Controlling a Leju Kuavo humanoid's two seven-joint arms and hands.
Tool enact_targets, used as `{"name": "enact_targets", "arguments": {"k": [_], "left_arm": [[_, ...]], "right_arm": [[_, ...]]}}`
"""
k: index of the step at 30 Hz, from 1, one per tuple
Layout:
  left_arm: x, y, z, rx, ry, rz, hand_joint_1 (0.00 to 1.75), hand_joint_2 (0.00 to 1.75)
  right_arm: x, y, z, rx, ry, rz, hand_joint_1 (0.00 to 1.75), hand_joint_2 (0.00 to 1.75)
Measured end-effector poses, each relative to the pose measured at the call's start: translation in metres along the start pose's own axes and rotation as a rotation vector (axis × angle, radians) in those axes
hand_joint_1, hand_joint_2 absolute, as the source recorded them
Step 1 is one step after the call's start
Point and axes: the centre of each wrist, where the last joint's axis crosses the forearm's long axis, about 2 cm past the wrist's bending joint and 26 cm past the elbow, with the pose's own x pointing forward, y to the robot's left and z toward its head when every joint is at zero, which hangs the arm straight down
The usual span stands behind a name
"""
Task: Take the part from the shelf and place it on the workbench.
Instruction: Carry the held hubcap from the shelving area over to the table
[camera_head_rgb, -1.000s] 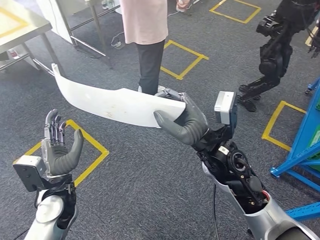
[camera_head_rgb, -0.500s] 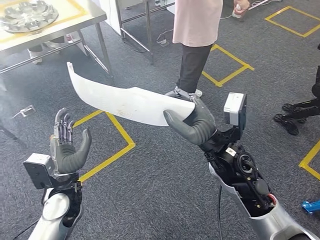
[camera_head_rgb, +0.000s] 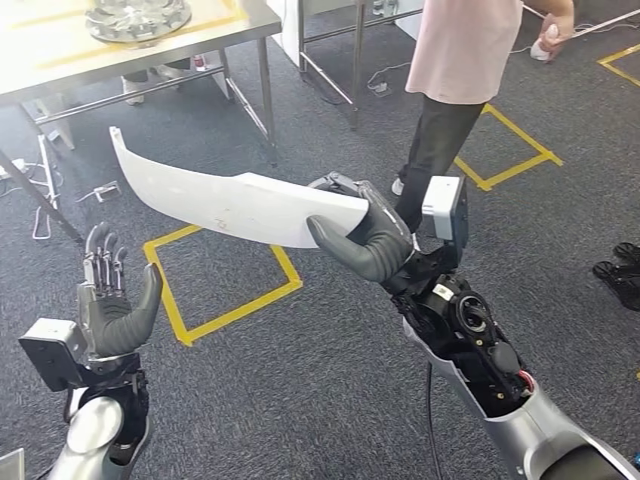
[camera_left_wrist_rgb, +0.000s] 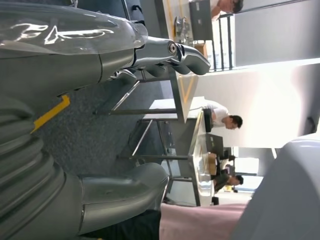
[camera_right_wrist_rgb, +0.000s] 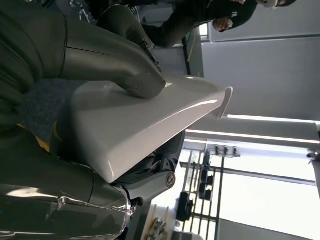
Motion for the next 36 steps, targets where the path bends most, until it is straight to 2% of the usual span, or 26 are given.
{"name": "enact_targets", "arguments": {"k": [36], "left_arm": [[0.005, -0.002, -0.011, -0.005, 0.003, 0.032, 0.00, 1.75]], "right_arm": [[-0.002, -0.004, 0.000, -0.041, 0.011, 0.006, 1.75, 1.75]]}}
